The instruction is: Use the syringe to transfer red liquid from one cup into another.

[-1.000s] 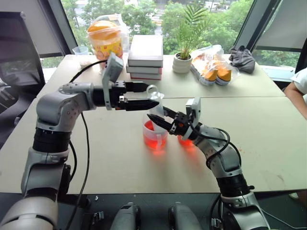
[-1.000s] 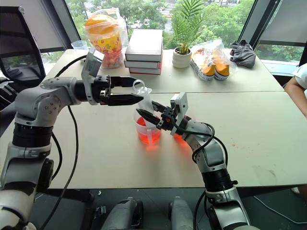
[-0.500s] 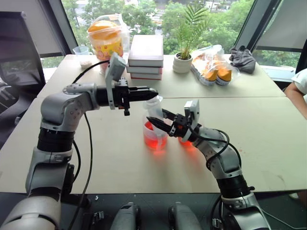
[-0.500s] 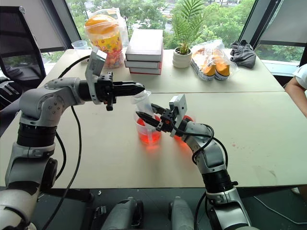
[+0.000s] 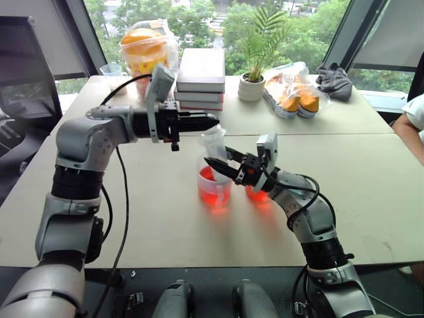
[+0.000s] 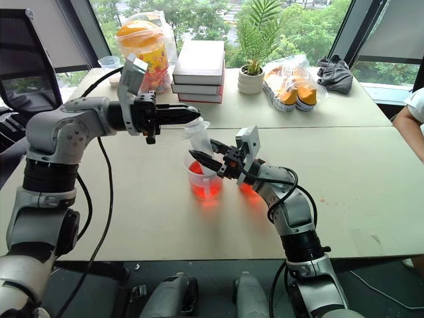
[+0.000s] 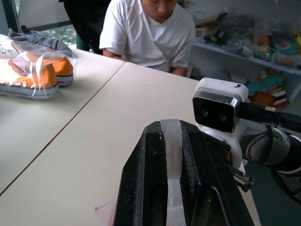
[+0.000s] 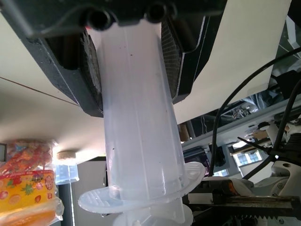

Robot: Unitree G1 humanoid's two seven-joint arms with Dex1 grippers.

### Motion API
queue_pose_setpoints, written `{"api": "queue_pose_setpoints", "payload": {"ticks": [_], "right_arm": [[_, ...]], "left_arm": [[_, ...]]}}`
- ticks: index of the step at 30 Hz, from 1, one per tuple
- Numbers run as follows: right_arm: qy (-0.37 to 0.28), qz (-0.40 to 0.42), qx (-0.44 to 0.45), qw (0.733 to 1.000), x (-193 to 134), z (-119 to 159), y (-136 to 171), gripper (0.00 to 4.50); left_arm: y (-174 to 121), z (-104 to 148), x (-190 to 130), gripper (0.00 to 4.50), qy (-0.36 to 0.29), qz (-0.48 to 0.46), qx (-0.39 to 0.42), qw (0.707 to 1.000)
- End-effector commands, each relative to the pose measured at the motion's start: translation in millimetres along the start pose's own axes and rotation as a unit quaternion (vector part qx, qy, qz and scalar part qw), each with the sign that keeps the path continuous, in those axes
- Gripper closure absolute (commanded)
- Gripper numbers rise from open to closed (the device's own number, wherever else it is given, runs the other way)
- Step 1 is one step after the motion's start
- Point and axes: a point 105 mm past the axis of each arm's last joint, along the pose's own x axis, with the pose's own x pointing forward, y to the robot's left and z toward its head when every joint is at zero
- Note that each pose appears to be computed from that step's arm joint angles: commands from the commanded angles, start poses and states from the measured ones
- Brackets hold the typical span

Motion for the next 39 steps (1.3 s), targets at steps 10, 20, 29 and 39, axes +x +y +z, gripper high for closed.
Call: {"api": "queue_pose_setpoints", "payload": {"ticks": [10, 20, 29, 39], "right_arm": [[0.033, 0.041, 0.024, 0.998, 0.3, -19.5, 13.9, 3.12], [0.006, 0.039, 0.000, 0.999, 4.9, 4.8, 11.5, 3.12], [-0.038, 0.023, -0.020, 0.999, 9.3, 42.1, 4.5, 3.12], [-0.070, -0.014, -0.013, 0.997, 5.8, 63.1, -2.7, 3.12]], "left_arm": [[11.7, 62.3, -31.2, 4.48, -0.057, 0.066, 0.109, 0.990], [8.1, 47.1, -26.9, 3.61, -0.045, 0.044, 0.079, 0.995], [-2.9, 44.1, -31.3, 0.05, -0.061, 0.005, 0.060, 0.996], [-5.9, 38.0, -49.4, 0.05, -0.061, 0.020, 0.052, 0.997]]}}
